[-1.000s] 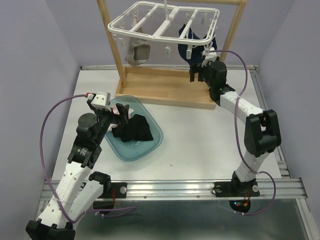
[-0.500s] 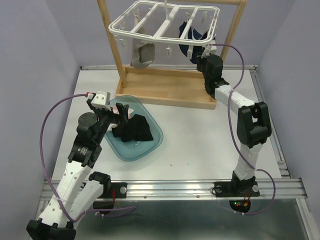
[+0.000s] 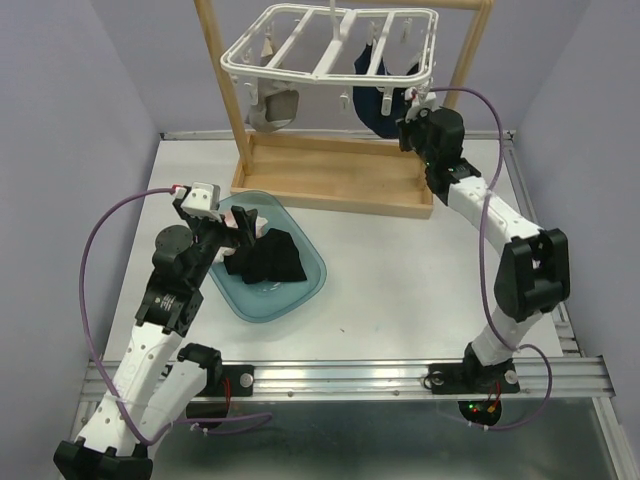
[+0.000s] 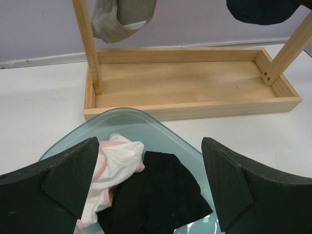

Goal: Remove the underwear clipped to the hanger

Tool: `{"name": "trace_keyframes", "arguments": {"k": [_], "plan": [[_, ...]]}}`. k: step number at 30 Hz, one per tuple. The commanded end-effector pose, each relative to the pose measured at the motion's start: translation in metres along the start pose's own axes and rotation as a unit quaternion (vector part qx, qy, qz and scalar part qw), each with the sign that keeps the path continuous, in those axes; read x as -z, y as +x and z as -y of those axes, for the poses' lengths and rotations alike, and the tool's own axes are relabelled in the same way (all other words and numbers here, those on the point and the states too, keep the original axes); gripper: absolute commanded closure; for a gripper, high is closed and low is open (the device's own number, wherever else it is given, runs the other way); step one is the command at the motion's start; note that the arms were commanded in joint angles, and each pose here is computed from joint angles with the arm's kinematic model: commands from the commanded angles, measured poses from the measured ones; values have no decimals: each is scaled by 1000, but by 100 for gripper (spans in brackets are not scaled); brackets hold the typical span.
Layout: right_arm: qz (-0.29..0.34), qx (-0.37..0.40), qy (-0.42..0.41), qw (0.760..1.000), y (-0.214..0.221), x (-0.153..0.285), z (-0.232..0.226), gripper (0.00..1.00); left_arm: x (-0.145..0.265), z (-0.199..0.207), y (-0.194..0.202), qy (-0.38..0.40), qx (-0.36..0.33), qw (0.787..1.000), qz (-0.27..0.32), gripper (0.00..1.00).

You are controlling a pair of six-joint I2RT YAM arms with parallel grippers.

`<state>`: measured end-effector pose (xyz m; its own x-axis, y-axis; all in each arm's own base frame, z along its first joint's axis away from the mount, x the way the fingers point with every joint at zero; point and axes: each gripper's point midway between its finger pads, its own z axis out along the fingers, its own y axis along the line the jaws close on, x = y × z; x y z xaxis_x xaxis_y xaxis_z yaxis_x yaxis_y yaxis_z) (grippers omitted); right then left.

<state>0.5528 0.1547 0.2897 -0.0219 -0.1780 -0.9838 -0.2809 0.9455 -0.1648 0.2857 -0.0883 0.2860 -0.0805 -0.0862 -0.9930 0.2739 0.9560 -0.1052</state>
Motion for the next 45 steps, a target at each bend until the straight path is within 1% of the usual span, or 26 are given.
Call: {"name": "trace_keyframes", "arguments": {"k": [1,6,7,9,10,12,20,24,28,32,36,40,45], "plan": [[12,20,-109,994,-21,47,-32,99,2,4,-17,12,-6,999,37,2],[7,7,-142,990,-18,84,-44,99,4,6,-20,19,-5,999,43,2],[-6,-2,-156,988,-7,91,-51,99,5,8,-21,22,-5,999,44,2],[3,-10,-165,986,-17,106,-54,99,6,9,-21,25,-4,999,46,2],[-1,-17,-171,985,-14,111,-56,99,6,9,-21,27,-5,999,46,2],[-5,-36,-169,985,-11,124,-57,99,7,9,-23,28,-5,998,49,2],[-8,-62,-172,983,-14,162,-56,99,8,13,-25,37,-4,998,53,2],[-18,-31,-195,980,-15,179,-58,99,8,14,-24,40,-3,998,53,2],[-27,-7,-236,971,-14,201,-68,99,8,19,-24,54,-3,997,54,2],[-25,20,-266,963,-16,213,-75,99,8,27,-26,76,-3,996,56,2],[-21,25,-301,953,-22,224,-85,99,9,38,-27,107,-1,992,61,1],[-13,23,-345,938,-31,233,-97,99,12,50,-30,141,4,988,68,1],[0,21,-378,925,-47,239,-106,99,14,72,-35,204,17,976,79,1]]}}
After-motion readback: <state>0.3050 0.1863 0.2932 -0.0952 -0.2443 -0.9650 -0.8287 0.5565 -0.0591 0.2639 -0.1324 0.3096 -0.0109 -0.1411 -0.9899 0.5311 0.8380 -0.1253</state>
